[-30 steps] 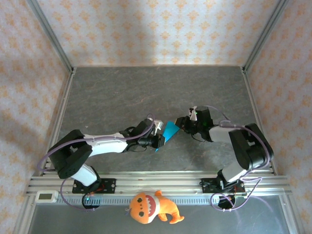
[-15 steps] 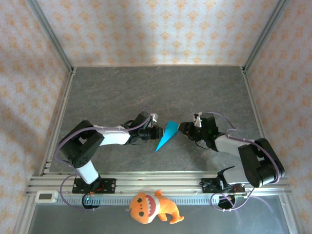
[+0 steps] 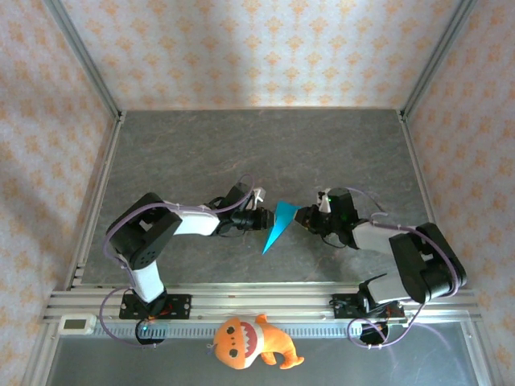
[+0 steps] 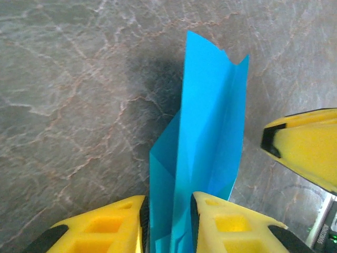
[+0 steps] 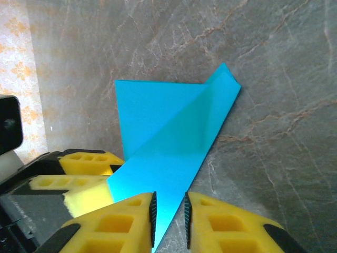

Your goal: Fold a paper plane with a square sheet of paper (pick it up from the middle)

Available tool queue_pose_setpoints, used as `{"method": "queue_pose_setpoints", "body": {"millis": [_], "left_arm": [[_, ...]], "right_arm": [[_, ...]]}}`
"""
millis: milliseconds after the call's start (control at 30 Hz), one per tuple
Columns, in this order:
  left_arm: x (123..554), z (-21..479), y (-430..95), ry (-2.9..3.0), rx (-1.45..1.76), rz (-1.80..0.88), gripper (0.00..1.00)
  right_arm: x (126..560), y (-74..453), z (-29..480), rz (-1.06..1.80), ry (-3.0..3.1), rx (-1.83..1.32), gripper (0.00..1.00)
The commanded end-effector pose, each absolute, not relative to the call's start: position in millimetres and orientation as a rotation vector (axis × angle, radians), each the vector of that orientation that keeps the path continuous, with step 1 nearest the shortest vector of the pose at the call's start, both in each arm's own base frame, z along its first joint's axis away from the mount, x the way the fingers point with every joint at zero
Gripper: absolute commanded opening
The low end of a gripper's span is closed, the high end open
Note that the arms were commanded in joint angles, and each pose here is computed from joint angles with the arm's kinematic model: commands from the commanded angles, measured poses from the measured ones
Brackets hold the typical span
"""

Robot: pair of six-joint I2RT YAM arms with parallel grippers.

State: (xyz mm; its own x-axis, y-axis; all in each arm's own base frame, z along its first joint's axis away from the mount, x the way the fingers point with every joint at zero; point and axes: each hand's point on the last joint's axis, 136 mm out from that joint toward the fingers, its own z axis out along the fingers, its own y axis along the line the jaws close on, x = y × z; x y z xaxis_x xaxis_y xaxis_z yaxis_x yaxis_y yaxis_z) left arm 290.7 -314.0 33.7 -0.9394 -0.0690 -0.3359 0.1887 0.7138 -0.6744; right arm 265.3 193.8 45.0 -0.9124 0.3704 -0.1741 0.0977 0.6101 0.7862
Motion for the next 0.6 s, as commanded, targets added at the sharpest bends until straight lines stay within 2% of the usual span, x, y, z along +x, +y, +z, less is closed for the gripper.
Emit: {"method": "queue_pose_setpoints", "body": {"millis": [0,367,567], "left_arm": [[299,42,-324,2.550,0.130,-1.138,0.29],[293,45,-337,2.547,0.202,-1.245,0.28],[293,63,-338,2.484,0.217,-1.274,0.18]], "right_arm": [[266,198,43,1.205,2.538,0.359,0.21],[263,198,22,1.163,2.611,0.388,0.14],[267,199,27,1.166,2.589,0.389,0.15]]}}
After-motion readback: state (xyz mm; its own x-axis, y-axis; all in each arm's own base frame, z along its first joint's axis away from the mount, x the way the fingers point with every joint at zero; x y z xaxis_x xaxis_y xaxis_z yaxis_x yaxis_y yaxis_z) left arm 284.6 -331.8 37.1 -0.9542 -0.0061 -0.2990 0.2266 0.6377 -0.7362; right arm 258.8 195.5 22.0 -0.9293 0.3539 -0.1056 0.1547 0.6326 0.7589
